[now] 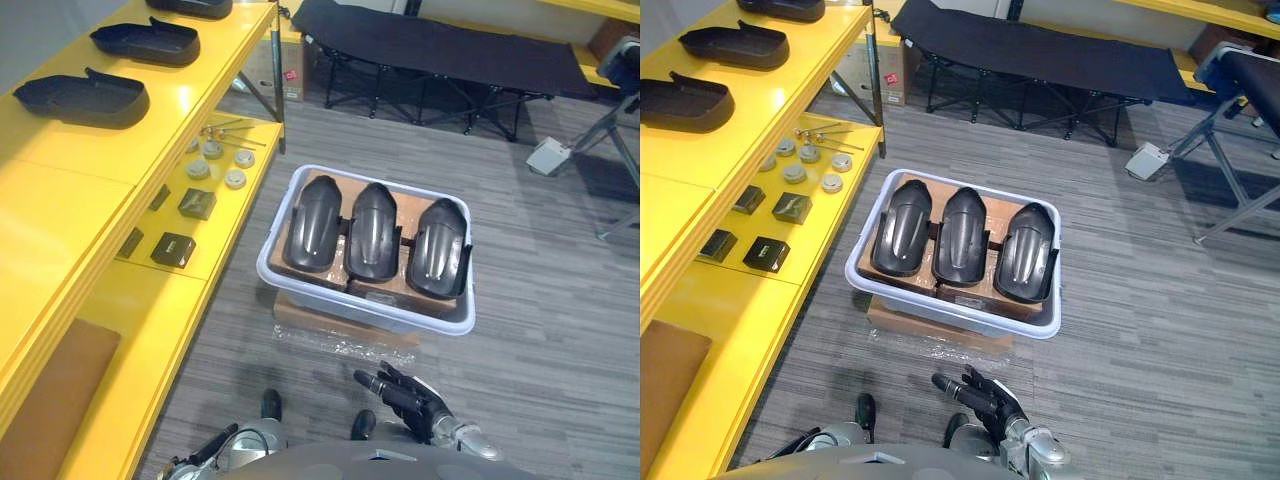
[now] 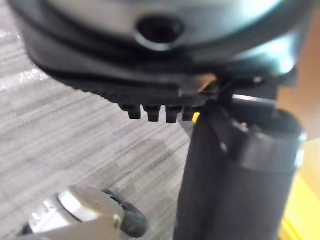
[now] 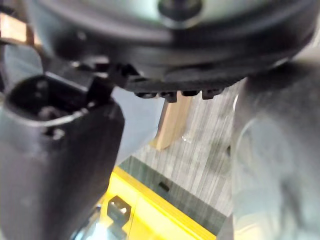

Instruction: Walk over and take three plastic housings, then place them on the shelf

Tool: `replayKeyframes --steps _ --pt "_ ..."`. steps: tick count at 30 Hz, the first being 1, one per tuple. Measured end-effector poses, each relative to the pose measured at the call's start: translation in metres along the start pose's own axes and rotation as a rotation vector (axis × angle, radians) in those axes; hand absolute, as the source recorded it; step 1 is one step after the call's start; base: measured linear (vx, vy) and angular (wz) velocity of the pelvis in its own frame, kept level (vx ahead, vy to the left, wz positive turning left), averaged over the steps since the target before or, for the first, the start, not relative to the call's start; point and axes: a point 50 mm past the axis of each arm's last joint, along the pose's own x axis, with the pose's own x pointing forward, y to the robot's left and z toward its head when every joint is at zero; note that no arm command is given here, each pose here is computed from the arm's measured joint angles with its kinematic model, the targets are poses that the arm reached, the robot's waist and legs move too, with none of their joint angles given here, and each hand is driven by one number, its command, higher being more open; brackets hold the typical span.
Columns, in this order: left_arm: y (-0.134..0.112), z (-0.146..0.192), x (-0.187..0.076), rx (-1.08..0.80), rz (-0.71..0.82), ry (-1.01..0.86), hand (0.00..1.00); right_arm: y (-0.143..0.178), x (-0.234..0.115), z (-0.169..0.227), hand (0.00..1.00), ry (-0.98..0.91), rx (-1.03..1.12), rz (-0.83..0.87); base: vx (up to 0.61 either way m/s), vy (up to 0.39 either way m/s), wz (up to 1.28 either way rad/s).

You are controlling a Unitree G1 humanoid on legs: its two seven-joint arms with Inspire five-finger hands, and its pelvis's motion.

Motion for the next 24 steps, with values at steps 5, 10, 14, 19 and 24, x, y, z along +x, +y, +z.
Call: replayKeyframes --steps 5,10,14,19,24 --pt "-0.036 0.054 -0.026 -0.017 -0.259 -0.384 1.0 0.03 -0.021 0.015 1.0 -0.135 0.051 0.113 0.01 -0.004 0.02" --pt "-0.076 0.098 -0.072 -0.089 -0.522 -0.652 1.0 0.048 -0.035 0.064 1.0 -0.434 0.119 0.173 -0.02 0.007 -0.14" --pt "-0.096 0.104 -0.093 -0.083 -0.647 -0.693 1.0 0.039 -0.046 0.121 1.0 -0.739 0.133 0.099 0.02 0.028 -0.21" --pt "-0.093 0.084 -0.081 -0.004 -0.63 -0.573 1.0 0.015 -0.059 0.154 1.0 -0.909 0.211 -0.034 0.04 0.033 -0.27" --pt "-0.078 0.073 -0.077 0.007 -0.588 -0.541 1.0 -0.032 -0.07 0.118 1.0 -0.778 0.264 -0.313 0.04 0.035 -0.08"
